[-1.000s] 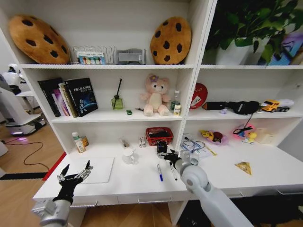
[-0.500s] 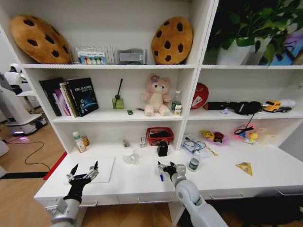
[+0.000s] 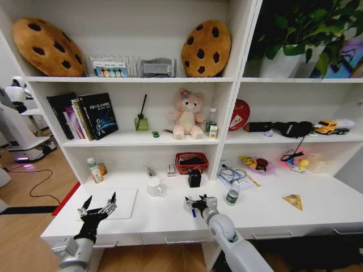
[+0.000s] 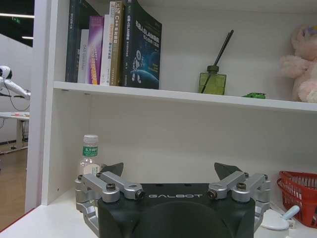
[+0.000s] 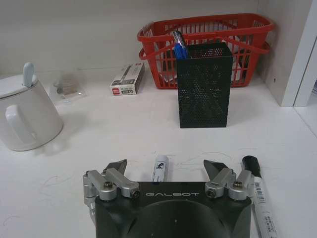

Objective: Organize the objects on the table.

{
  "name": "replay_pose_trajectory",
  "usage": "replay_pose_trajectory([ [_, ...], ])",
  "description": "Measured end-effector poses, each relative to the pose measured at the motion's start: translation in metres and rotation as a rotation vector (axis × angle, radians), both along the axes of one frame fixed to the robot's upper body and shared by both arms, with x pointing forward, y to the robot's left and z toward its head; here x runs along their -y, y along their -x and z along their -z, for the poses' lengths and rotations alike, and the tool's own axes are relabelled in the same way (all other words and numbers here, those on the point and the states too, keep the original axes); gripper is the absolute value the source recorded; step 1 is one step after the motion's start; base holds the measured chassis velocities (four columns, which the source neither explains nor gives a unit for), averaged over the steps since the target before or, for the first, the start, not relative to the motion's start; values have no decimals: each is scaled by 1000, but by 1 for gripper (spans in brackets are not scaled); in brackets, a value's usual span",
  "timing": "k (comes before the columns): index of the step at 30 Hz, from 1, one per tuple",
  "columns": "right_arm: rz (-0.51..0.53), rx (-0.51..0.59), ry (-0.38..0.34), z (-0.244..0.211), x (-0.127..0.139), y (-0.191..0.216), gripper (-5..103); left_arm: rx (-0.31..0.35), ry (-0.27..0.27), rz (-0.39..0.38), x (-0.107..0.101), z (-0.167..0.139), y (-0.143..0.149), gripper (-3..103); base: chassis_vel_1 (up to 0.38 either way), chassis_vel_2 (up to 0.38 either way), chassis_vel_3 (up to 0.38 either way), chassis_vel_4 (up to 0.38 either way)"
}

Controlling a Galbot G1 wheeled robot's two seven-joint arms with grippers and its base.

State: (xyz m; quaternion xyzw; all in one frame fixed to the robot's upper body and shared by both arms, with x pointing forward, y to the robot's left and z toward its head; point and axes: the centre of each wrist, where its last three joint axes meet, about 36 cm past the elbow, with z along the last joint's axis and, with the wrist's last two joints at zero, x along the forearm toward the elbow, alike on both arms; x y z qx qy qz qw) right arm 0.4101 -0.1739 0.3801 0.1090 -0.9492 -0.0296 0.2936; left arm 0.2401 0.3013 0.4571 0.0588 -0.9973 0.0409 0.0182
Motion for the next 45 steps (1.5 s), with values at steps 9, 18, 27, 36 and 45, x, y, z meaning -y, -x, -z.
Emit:
replay_pose_trajectory([
  [9, -19, -41, 27, 1, 1, -13, 80, 9, 4, -8, -4, 1, -1, 100, 0, 0, 0, 0],
  [18, -35, -55, 34, 3, -1, -16, 63, 15, 15, -13, -5, 0, -1, 100, 0, 0, 0, 0],
  [27, -39, -60, 39, 5, -2, -16, 44, 23, 27, -27, -11, -2, 1, 100, 0, 0, 0, 0],
  [36, -37, -61, 39, 5, 0, -13, 17, 26, 28, -26, -10, -4, 2, 100, 0, 0, 0, 0],
  [45, -11, 150, -39, -27, 10, -12, 12, 31, 26, -24, -10, -7, 3, 100, 0, 0, 0, 0],
])
